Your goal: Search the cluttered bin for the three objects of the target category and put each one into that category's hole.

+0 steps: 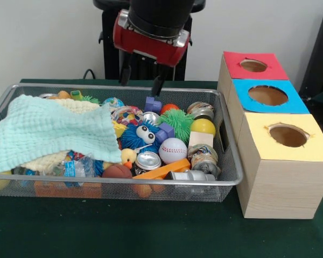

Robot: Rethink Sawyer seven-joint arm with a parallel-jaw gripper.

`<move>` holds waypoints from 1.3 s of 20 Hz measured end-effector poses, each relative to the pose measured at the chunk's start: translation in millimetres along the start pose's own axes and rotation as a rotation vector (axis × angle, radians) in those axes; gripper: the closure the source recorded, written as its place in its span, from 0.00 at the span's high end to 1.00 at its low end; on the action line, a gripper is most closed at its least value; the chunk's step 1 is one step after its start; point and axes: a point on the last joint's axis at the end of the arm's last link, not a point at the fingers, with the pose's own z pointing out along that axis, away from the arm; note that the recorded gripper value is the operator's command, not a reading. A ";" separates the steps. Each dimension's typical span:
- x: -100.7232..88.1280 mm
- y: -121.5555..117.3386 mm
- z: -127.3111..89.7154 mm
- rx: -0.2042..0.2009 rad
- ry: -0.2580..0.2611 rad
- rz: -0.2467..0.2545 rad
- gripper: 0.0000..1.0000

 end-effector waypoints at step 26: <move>-31.0 -26.4 57.9 0.008 0.037 0.022 1.00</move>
